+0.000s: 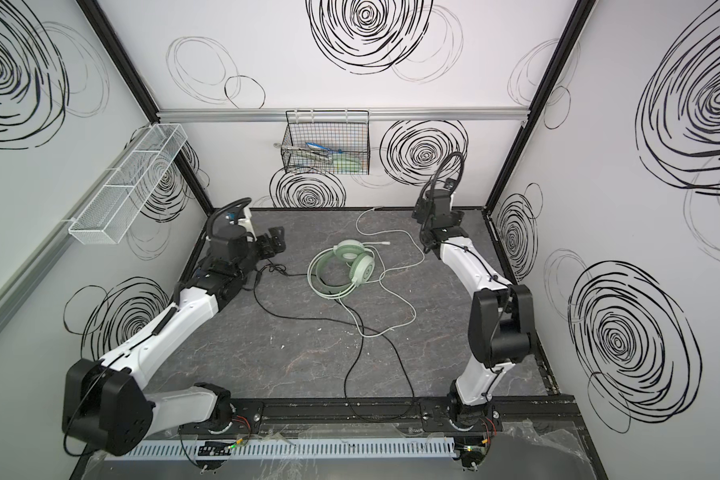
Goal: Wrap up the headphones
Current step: 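Move both grippers toward the pale green headset in the middle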
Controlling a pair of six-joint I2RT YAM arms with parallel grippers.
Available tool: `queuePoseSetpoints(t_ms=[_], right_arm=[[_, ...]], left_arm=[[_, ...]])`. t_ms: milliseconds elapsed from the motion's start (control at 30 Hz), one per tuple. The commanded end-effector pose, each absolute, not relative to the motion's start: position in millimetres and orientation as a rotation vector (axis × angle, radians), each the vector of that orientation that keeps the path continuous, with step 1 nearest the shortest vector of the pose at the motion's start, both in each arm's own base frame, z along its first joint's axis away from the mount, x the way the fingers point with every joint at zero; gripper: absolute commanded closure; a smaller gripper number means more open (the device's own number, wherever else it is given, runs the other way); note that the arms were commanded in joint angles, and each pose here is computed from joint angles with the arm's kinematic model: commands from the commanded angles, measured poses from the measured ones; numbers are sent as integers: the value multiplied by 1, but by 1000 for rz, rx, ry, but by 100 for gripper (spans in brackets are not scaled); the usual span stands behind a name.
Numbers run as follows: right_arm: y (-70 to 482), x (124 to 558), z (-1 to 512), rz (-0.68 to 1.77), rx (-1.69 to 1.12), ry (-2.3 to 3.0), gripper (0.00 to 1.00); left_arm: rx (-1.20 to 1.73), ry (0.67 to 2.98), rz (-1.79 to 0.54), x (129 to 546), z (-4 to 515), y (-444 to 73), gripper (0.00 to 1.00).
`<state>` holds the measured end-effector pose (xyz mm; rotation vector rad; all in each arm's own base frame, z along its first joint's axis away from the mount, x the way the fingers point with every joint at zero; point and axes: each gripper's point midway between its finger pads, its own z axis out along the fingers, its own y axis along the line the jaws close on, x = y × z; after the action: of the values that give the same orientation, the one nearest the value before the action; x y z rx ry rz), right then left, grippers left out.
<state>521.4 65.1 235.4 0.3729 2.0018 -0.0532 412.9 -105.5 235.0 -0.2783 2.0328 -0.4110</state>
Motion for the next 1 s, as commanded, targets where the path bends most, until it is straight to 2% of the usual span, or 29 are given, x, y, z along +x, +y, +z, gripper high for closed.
queuePoseSetpoints(t_ms=[0,167,367,600,867,967], right_arm=[[88,496,191,-116,381,2216,3],[130,491,182,-2,296,2247,3],[160,487,181,-47,140,2242,3],[181,476,186,-16,50,2243,3],[203,475,196,8,-56,2210,3],[201,480,211,-5,-60,2170,3]], left_arm=[[-415,2282,-571,387,188,-139,4],[-474,2402,-534,390,147,-162,4],[-514,2540,-439,404,85,-181,4],[-603,2573,-358,413,60,-180,1],[-592,2645,-289,417,29,-193,23],[-604,2661,-274,414,20,-195,25]])
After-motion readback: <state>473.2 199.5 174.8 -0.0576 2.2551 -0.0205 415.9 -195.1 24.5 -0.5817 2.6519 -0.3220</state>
